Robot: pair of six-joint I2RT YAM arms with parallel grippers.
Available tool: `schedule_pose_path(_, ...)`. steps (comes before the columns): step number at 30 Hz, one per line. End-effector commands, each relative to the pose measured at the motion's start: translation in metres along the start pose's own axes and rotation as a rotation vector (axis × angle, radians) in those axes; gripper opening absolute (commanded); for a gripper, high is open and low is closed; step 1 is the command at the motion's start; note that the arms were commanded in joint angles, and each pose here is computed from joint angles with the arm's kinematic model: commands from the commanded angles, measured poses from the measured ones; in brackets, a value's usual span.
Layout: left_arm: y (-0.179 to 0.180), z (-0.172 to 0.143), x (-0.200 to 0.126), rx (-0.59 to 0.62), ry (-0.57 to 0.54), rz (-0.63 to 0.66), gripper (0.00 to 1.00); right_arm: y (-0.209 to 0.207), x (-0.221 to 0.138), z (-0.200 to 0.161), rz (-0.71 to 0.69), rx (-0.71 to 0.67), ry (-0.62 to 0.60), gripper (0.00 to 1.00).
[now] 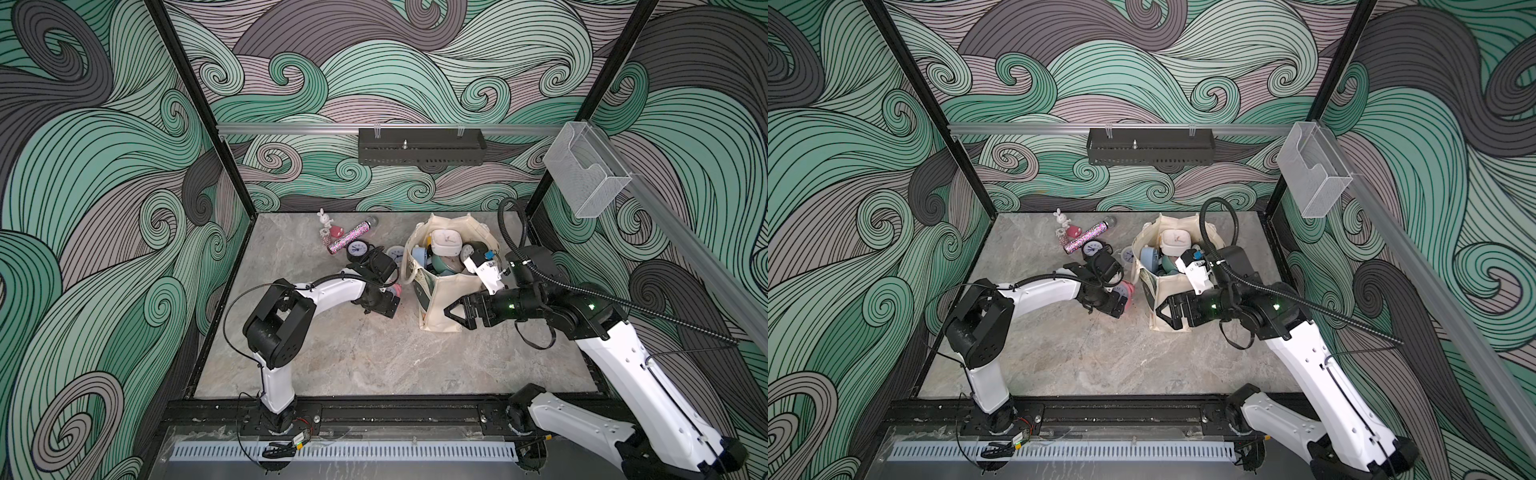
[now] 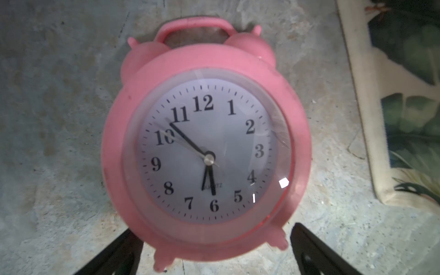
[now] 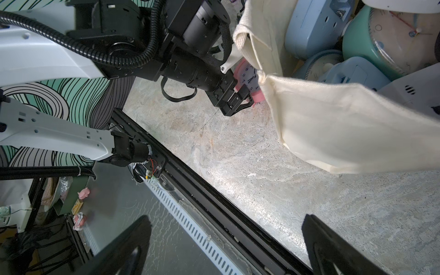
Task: Put the alarm clock into the canvas bag
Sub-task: Pick up the alarm from the center of the board.
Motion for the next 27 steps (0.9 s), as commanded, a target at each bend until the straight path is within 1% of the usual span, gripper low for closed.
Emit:
schedule_pose_path(1,0.000,0.005,0.002,-0.032,-0.001,0.031,0.99,-0.001,0.001,-0.003,-0.006,-0.009,0.011,1.00)
schedule_pose_path(9,0.001,0.005,0.012,-0.049,0.011,0.054,0.98,-0.002,0.003,-0.003,-0.008,-0.008,0.014,1.00)
schedule_pose_path(11,0.002,0.005,0.014,-0.050,0.012,0.057,0.96,-0.003,0.004,-0.003,-0.010,-0.006,0.016,1.00)
schedule_pose_path(15,0.002,0.008,0.018,-0.046,0.008,0.066,0.87,-0.003,0.005,-0.002,-0.009,-0.004,0.017,1.00)
schedule_pose_path(20,0.000,0.011,0.020,-0.041,0.001,0.061,0.84,-0.003,0.006,-0.002,-0.010,-0.002,0.017,1.00)
schedule_pose_path(23,0.001,0.011,0.019,-0.035,-0.004,0.068,0.79,-0.005,0.006,-0.002,-0.019,0.000,0.016,1.00)
schedule_pose_path(27,0.001,0.007,0.010,-0.041,-0.040,0.064,0.76,-0.005,0.004,0.002,-0.030,-0.004,0.000,1.00)
Point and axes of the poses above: each gripper's point midway between its finger pads, its own x axis out along the fingers, its own y axis along the line the jaws close on, z = x × y, the point moved 2 cm from there along -x, back along the fingers, and after that the axes turned 4 degrees about x, right-handed, at the moved point
